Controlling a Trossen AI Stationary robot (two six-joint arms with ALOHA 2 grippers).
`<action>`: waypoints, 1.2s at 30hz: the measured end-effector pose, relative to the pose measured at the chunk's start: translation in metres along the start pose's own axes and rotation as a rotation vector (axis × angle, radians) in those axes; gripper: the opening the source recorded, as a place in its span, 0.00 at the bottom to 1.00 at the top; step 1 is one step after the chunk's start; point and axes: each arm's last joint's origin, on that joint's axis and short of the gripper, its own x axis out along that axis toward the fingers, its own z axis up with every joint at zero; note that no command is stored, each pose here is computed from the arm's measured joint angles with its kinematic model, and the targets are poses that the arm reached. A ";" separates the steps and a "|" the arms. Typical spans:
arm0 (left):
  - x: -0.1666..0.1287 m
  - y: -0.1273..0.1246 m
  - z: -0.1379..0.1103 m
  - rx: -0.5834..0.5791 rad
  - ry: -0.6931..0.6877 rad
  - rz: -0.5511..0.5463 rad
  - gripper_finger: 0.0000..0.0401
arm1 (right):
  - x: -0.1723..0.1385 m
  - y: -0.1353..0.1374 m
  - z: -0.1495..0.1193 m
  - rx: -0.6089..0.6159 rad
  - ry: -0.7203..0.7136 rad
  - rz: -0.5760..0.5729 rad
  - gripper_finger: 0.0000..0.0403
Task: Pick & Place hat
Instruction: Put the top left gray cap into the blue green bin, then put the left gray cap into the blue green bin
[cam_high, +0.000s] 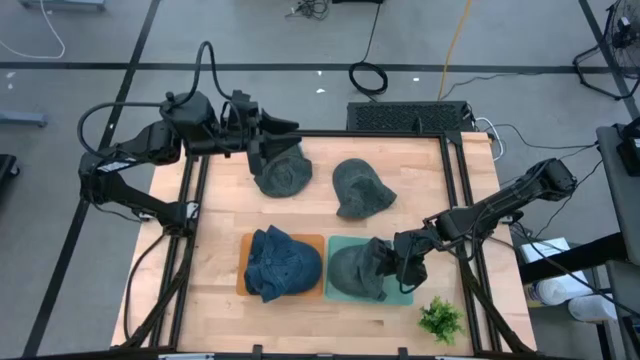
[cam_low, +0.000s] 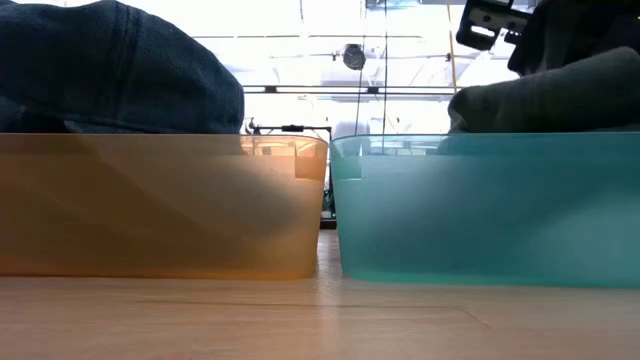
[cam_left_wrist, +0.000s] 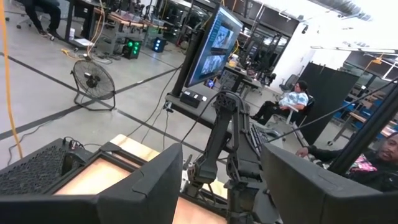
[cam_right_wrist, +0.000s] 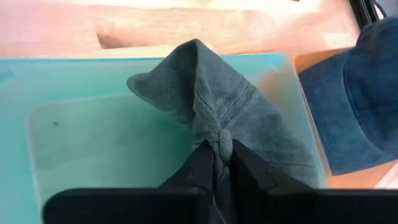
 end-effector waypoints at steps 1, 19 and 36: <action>0.000 0.001 0.000 -0.001 -0.001 0.003 0.56 | 0.000 0.000 0.000 0.015 0.000 0.000 0.09; 0.000 0.001 0.001 0.000 0.020 -0.045 0.56 | -0.052 0.000 0.025 0.206 -0.198 -0.143 0.54; 0.000 0.001 0.000 0.038 0.025 -0.061 0.56 | -0.117 -0.037 0.049 0.739 -0.561 -0.861 0.56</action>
